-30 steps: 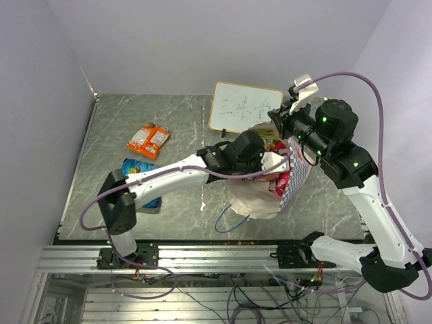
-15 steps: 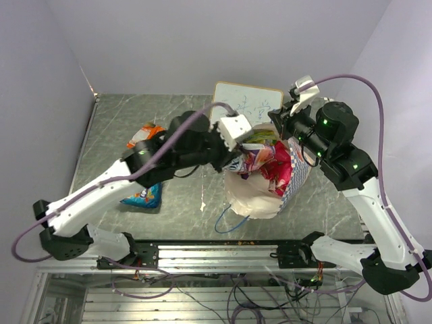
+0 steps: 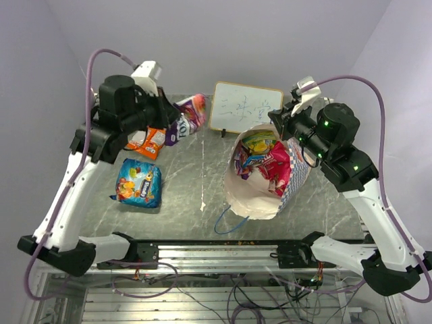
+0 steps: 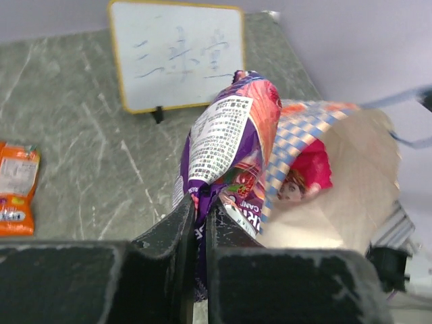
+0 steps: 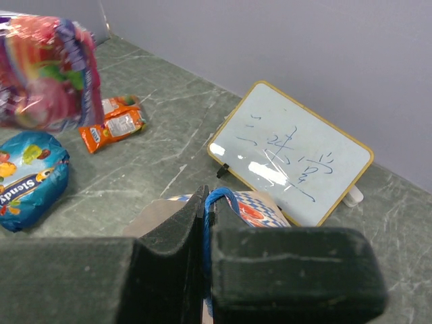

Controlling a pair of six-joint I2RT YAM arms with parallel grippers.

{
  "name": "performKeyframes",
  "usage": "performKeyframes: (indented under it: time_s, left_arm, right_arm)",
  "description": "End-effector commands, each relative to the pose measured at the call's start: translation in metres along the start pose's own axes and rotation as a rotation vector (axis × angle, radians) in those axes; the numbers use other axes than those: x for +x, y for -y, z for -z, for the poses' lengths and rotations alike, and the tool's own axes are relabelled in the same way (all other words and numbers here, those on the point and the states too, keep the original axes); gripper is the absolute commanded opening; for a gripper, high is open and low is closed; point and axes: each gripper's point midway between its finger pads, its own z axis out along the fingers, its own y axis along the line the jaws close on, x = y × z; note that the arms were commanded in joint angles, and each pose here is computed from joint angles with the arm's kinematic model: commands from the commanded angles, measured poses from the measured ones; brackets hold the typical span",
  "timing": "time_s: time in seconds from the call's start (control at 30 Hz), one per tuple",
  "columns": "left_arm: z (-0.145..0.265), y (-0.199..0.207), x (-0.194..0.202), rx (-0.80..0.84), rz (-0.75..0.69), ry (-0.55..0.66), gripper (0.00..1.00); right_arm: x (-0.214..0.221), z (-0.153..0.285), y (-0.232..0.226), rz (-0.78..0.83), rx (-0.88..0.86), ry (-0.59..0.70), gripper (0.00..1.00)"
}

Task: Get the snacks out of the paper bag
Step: Place the snack at the center of the board.

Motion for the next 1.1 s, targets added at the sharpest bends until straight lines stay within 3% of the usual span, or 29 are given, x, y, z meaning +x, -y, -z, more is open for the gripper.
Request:
performKeyframes:
  time_s: [0.0, 0.23, 0.43, 0.6, 0.73, 1.07]
  left_arm:
    - [-0.028, -0.04, 0.004, 0.048, 0.29, -0.045, 0.07]
    - [-0.082, -0.16, 0.016, -0.031, 0.757, 0.018, 0.07]
    - [-0.102, -0.244, 0.03, -0.098, 0.94, 0.064, 0.07]
    - [-0.113, -0.29, 0.056, -0.005, 1.157, 0.182, 0.07]
    - [-0.127, -0.313, 0.079, 0.008, 1.217, 0.18, 0.07]
    - [-0.133, -0.365, 0.138, -0.16, 1.3, 0.13, 0.07]
  right_arm:
    - [-0.02, 0.006, 0.0, -0.015, -0.001, 0.079, 0.0]
    - [-0.023, 0.0, 0.001, -0.011, 0.002, 0.071, 0.0]
    - [-0.025, -0.004, 0.002, 0.0, 0.006, 0.064, 0.0]
    - [-0.026, -0.009, 0.003, 0.016, 0.004, 0.059, 0.0]
    - [-0.023, -0.015, 0.003, 0.04, -0.001, 0.044, 0.0]
    - [-0.015, -0.023, 0.004, 0.081, -0.003, 0.012, 0.0]
